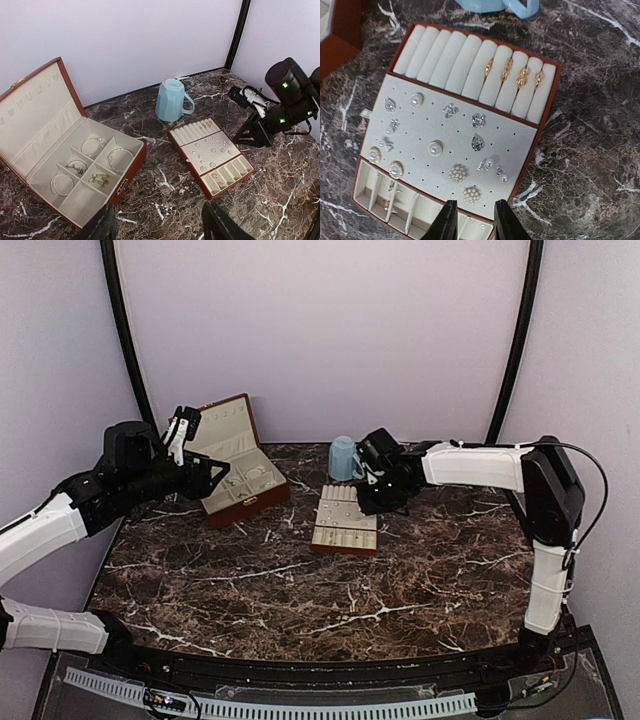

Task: Organize the mixed jewelry
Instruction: Adjust the earring on the earring holder, then move to the center of the board in the compartment layer.

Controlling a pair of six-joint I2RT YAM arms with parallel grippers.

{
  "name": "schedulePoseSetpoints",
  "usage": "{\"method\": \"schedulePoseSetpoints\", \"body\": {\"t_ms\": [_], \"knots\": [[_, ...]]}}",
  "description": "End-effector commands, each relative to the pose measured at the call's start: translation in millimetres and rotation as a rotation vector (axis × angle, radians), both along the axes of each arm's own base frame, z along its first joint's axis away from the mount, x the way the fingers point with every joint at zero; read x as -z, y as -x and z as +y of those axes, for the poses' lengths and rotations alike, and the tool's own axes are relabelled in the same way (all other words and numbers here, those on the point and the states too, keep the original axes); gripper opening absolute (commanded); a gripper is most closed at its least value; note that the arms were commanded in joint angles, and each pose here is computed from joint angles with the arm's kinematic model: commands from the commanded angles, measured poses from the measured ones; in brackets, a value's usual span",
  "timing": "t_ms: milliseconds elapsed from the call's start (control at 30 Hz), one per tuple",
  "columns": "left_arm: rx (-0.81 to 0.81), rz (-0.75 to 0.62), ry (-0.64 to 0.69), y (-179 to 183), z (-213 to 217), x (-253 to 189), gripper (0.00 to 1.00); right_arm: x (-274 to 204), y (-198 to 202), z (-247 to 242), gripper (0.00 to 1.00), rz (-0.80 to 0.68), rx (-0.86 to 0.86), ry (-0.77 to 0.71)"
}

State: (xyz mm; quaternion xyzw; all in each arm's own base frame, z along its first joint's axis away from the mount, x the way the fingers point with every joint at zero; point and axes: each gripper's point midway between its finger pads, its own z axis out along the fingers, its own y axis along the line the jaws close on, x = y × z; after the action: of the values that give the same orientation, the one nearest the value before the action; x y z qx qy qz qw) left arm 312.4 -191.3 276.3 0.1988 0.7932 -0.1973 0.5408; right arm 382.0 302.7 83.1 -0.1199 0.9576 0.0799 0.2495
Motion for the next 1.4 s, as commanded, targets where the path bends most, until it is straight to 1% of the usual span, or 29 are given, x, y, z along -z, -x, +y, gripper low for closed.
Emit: {"method": "schedulePoseSetpoints", "body": {"t_ms": [0,133,333,467,633,733,933,1100,1200,1367], "knots": [[-0.015,-0.008,-0.024,-4.2,2.3,6.7,0.61,-43.6,-0.6,-1.2,0.29,-0.093,0.006,-0.053],[-0.024,0.016,-0.033,-8.3,1.6,15.1,0.62,-51.9,3.4,-10.7,0.34,-0.120,0.021,-0.065],[-0.018,0.069,-0.069,-15.9,-3.5,37.5,0.62,-26.4,16.9,-20.2,0.36,-0.077,0.039,-0.119],[-0.046,0.126,-0.095,-26.2,-2.9,57.2,0.65,-15.7,27.2,-19.7,0.37,-0.052,0.037,-0.156],[-0.051,0.194,-0.061,-38.1,-1.6,73.7,0.67,-0.2,44.7,-18.1,0.37,-0.009,0.032,-0.196],[-0.044,0.228,-0.032,-43.4,-2.7,79.6,0.67,7.6,52.7,-17.4,0.37,0.004,0.031,-0.194],[-0.055,0.236,-0.042,-45.6,0.4,82.7,0.67,13.9,51.7,-13.4,0.35,0.009,0.040,-0.176],[-0.063,0.219,-0.049,-44.3,3.6,76.9,0.67,24.8,48.6,-16.3,0.27,0.026,0.070,-0.114],[-0.060,0.211,-0.043,-42.3,4.2,73.2,0.67,29.6,48.0,-20.8,0.26,0.027,0.093,-0.079],[-0.045,0.201,-0.029,-39.6,2.1,67.4,0.67,36.5,48.5,-17.1,0.26,0.045,0.094,-0.075]]}}
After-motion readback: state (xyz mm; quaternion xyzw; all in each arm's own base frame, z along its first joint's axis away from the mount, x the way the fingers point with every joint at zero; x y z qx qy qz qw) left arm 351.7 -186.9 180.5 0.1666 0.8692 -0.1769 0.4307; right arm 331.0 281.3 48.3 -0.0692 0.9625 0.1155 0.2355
